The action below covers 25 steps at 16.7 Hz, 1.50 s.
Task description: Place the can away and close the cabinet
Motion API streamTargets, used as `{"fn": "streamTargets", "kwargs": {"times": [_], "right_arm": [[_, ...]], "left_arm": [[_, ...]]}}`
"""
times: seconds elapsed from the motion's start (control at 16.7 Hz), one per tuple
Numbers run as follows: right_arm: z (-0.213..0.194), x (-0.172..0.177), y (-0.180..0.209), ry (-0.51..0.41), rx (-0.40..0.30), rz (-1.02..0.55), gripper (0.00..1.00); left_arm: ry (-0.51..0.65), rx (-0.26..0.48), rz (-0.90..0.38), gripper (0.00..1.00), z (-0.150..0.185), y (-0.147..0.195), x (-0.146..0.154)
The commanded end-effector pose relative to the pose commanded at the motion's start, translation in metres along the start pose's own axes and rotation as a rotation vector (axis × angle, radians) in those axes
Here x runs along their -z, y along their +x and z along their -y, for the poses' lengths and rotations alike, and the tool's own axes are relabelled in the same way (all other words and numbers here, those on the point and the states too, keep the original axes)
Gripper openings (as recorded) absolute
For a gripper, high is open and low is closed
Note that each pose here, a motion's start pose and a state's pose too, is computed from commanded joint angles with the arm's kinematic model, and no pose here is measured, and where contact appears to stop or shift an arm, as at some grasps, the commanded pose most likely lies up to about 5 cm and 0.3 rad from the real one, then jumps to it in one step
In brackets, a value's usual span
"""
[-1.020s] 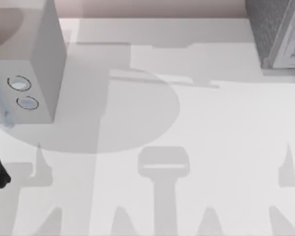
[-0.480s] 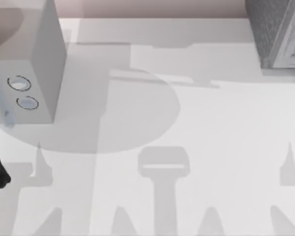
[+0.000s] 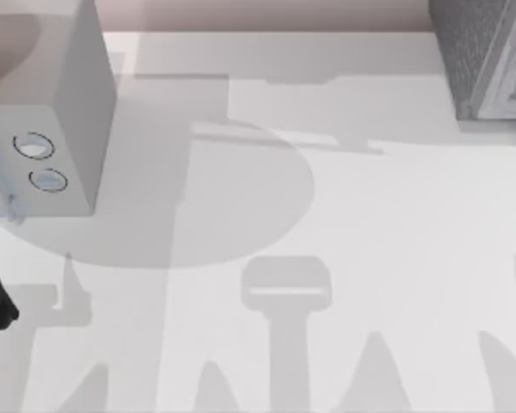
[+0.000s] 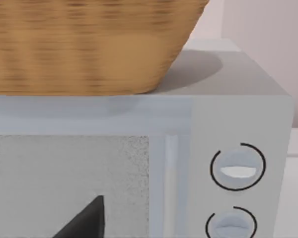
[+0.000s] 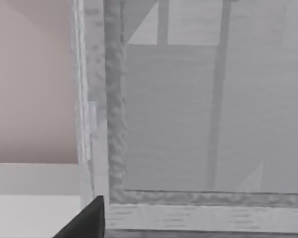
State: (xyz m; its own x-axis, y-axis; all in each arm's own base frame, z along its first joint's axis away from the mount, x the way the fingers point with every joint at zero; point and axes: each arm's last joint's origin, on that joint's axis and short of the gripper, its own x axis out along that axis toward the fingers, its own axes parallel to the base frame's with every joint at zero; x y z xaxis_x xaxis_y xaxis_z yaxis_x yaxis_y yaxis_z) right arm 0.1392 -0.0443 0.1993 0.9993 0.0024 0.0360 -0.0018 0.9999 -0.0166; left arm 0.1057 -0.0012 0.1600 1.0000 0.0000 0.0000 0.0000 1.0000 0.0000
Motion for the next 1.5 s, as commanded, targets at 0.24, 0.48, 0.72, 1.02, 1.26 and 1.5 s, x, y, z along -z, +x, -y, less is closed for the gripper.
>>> {"fn": "streamTargets", "kwargs": {"times": [0.24,0.48,0.72,1.02,1.26,1.5], "right_arm": [[0.049,0.0,0.021,0.0,-0.003,-0.017,1.0],[0.105,0.017,0.026,0.011,-0.004,-0.036,1.0],[0.145,0.037,0.018,0.019,-0.002,-0.043,1.0],[0.156,0.043,0.013,0.016,-0.002,-0.041,1.0],[0.157,0.041,0.014,0.018,-0.003,-0.042,1.0],[0.183,0.016,0.026,0.01,0.001,-0.038,1.0]], "left_arm": [[0.0,0.0,0.0,1.0,0.0,0.0,0.0],[0.0,0.0,0.0,1.0,0.0,0.0,0.0],[0.0,0.0,0.0,1.0,0.0,0.0,0.0],[0.0,0.0,0.0,1.0,0.0,0.0,0.0],[0.0,0.0,0.0,1.0,0.0,0.0,0.0],[0.0,0.0,0.0,1.0,0.0,0.0,0.0]]}}
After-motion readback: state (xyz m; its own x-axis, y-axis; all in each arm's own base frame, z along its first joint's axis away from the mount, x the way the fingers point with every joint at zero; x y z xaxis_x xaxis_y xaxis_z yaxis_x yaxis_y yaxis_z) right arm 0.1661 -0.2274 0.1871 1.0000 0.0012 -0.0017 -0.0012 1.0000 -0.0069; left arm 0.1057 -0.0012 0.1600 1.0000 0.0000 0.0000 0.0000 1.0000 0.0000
